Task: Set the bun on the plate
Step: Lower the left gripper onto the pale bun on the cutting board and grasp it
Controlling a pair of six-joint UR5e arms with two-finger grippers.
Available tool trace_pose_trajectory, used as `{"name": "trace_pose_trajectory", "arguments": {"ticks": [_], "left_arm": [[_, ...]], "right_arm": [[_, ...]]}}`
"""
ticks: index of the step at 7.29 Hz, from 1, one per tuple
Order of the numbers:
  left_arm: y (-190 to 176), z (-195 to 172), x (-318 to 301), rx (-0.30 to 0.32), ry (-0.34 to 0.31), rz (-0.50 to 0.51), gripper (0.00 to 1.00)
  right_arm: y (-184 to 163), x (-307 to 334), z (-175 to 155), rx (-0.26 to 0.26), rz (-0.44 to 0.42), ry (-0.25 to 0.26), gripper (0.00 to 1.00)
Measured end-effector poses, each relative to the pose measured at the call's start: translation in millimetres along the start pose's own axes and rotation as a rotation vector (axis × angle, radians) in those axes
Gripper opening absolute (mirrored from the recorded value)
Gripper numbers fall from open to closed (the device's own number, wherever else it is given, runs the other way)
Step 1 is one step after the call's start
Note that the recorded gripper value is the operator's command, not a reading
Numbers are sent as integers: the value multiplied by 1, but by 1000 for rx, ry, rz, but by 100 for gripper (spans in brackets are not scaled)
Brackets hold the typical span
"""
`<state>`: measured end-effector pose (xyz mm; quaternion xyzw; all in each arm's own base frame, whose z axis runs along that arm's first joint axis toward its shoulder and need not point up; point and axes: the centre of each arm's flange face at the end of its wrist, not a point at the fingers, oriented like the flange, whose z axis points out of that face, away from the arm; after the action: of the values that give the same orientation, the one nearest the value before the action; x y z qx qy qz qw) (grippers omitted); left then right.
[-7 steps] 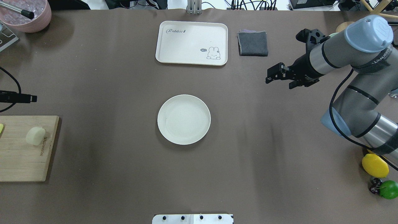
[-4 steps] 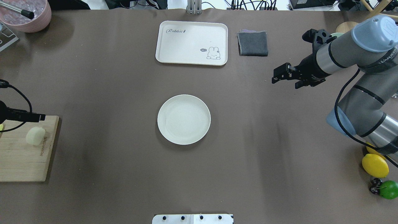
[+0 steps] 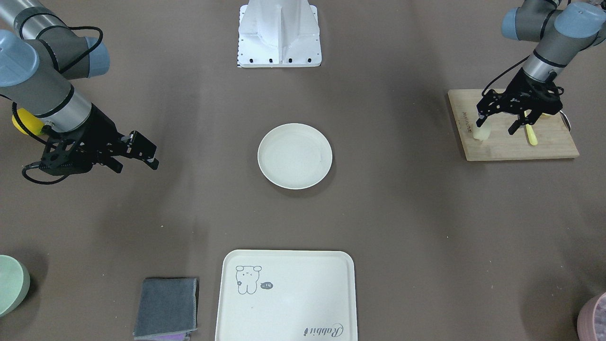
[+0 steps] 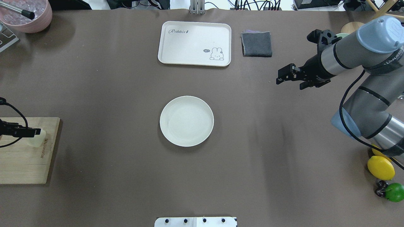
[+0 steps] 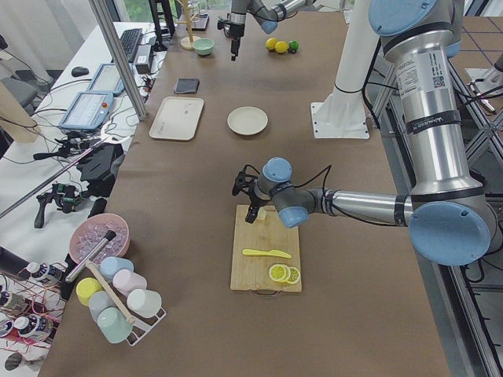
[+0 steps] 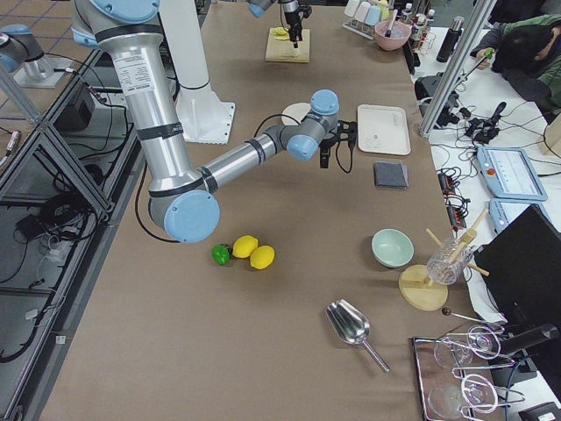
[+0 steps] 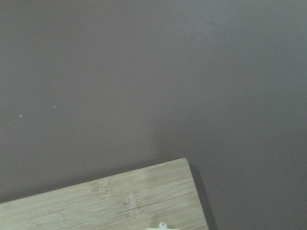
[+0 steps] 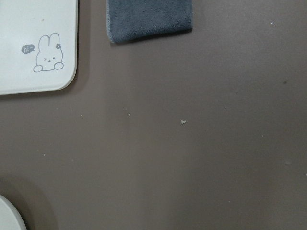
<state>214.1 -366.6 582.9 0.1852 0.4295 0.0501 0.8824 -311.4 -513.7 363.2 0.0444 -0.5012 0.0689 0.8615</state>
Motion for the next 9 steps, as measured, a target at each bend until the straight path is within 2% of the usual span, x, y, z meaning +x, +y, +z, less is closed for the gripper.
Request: {"name": "trace_pose_trajectory", "arguments": {"ticks": [5,6,7,8,9], "left_arm": [[8,9,-4,-21,-6,88,92],[9,11,-3,-25,-4,90,83],[11,13,0,-32,0,92,69],[13,14,2,-37,3,92,45],[14,15,2,-40,4,92,15]], "right_arm": [[0,1,0,0,1,1,100],[0,1,0,0,1,1,100],[0,1,0,1,1,1,100],[0,0,0,1,1,1,100],[0,0,0,1,0,0,100]]}}
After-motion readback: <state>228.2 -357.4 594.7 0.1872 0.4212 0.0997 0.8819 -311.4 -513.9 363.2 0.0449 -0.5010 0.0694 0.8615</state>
